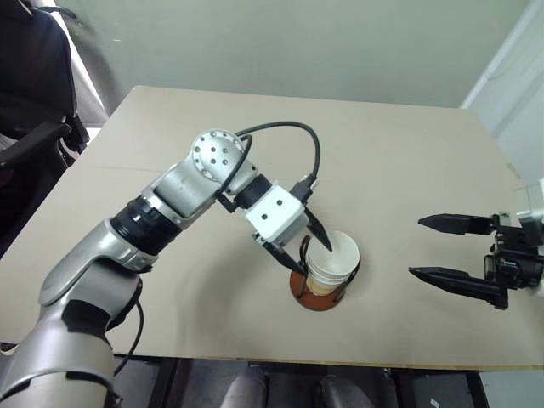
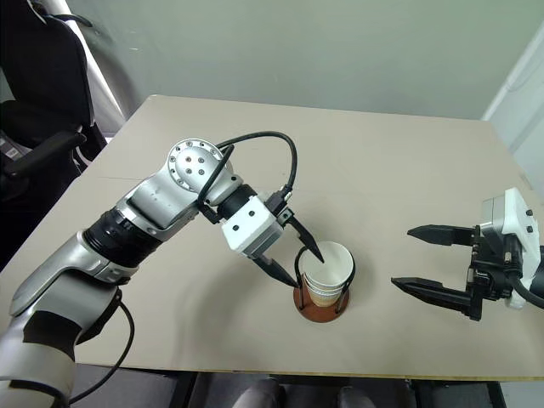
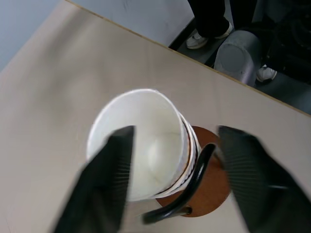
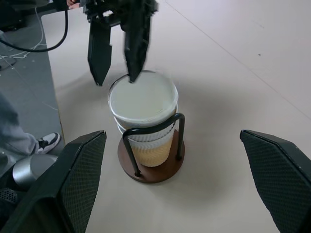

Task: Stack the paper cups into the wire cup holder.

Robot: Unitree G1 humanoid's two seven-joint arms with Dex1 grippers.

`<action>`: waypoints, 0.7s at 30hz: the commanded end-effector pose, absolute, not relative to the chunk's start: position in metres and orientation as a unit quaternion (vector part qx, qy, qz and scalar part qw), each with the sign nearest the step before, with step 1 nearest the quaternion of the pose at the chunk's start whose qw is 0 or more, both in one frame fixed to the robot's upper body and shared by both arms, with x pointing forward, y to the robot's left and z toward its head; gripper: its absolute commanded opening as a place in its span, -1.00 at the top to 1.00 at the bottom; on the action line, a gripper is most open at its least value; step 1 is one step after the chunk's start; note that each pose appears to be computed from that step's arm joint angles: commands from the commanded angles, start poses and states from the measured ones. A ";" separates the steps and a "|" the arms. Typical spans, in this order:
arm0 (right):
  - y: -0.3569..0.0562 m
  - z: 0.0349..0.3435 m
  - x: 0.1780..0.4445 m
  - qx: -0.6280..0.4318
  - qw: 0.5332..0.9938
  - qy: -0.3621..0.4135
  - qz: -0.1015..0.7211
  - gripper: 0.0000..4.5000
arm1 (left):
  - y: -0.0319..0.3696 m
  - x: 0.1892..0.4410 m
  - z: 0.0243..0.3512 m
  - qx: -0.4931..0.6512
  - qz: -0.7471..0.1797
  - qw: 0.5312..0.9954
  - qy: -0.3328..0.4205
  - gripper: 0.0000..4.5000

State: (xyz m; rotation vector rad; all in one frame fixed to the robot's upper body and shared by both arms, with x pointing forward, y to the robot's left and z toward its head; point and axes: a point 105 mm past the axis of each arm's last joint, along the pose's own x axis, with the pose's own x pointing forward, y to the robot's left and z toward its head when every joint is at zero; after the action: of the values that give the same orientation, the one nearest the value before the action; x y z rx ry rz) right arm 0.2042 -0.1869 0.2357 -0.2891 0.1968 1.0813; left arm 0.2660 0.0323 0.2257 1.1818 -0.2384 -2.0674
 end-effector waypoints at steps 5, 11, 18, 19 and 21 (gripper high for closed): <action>-0.189 0.246 0.202 -0.154 0.842 0.073 0.512 -1.00 | 0.031 0.273 0.253 0.465 -0.788 0.384 -0.119 -0.98; -0.187 0.241 0.202 -0.155 0.825 0.088 0.537 -1.00 | 0.076 0.306 0.279 0.439 -0.729 0.517 -0.096 -0.98; -0.202 0.237 0.205 -0.170 0.802 0.125 0.559 -1.00 | 0.172 0.324 0.277 0.396 -0.617 0.680 0.003 -0.98; -0.203 0.238 0.207 -0.173 0.800 0.125 0.561 -1.00 | 0.182 0.322 0.275 0.388 -0.605 0.695 0.014 -0.98; -0.204 0.240 0.211 -0.174 0.795 0.123 0.568 -1.00 | 0.195 0.316 0.272 0.367 -0.587 0.721 0.024 -0.98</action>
State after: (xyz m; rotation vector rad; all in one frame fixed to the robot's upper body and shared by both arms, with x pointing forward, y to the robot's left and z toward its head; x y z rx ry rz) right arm 0.2105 -0.2033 0.2343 -0.3411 0.2828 1.2027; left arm 0.3230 0.1931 0.2547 0.8069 0.1117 -1.3374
